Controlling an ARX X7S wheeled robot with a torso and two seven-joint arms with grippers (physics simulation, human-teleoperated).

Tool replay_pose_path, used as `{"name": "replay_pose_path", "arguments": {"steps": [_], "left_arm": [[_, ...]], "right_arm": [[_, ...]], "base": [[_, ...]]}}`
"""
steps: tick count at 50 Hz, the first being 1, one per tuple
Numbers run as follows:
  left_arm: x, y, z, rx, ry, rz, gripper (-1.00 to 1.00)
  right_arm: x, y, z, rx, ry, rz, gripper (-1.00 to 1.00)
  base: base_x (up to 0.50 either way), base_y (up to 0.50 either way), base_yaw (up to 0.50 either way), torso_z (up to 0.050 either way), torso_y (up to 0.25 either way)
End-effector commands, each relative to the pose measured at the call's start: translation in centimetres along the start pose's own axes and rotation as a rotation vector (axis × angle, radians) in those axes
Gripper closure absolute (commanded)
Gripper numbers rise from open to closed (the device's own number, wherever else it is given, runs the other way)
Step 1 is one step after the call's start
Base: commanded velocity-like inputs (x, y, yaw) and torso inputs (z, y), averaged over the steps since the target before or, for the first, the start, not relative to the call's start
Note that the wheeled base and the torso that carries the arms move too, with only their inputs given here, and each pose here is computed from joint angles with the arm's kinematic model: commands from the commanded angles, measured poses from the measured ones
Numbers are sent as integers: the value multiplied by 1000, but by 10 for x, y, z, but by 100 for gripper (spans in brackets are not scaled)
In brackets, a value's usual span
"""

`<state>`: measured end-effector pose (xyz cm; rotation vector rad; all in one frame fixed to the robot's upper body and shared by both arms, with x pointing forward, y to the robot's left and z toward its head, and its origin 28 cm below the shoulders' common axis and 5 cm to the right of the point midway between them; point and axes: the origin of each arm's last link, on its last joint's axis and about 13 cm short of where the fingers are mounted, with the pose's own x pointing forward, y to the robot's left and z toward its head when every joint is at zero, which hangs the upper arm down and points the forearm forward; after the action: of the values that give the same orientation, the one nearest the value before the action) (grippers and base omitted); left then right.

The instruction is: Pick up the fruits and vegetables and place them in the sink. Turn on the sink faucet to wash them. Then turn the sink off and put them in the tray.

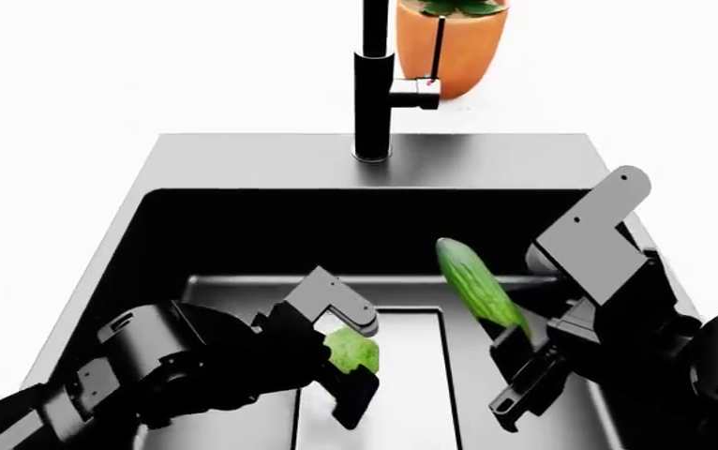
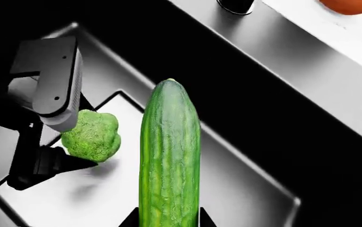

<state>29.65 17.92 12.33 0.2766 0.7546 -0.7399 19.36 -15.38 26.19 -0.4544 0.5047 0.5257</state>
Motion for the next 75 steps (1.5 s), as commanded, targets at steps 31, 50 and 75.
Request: {"name": "replay_pose_path", "arguments": {"steps": [31, 50, 75], "left_arm": [[-184, -2, 98, 98, -321, 209, 100], [-226, -13, 109, 63, -537, 280, 100], [-225, -30, 139, 107, -615, 211, 100]], "right_arm": [[-23, -6, 24, 152, -199, -104, 100], [-93, -1, 63, 34, -307, -276, 100], [-118, -24, 92, -4, -423, -388, 100]], "base": [[-84, 18, 0, -11, 161], [-494, -97, 0, 0, 0], [-152, -469, 0, 0, 0]]}}
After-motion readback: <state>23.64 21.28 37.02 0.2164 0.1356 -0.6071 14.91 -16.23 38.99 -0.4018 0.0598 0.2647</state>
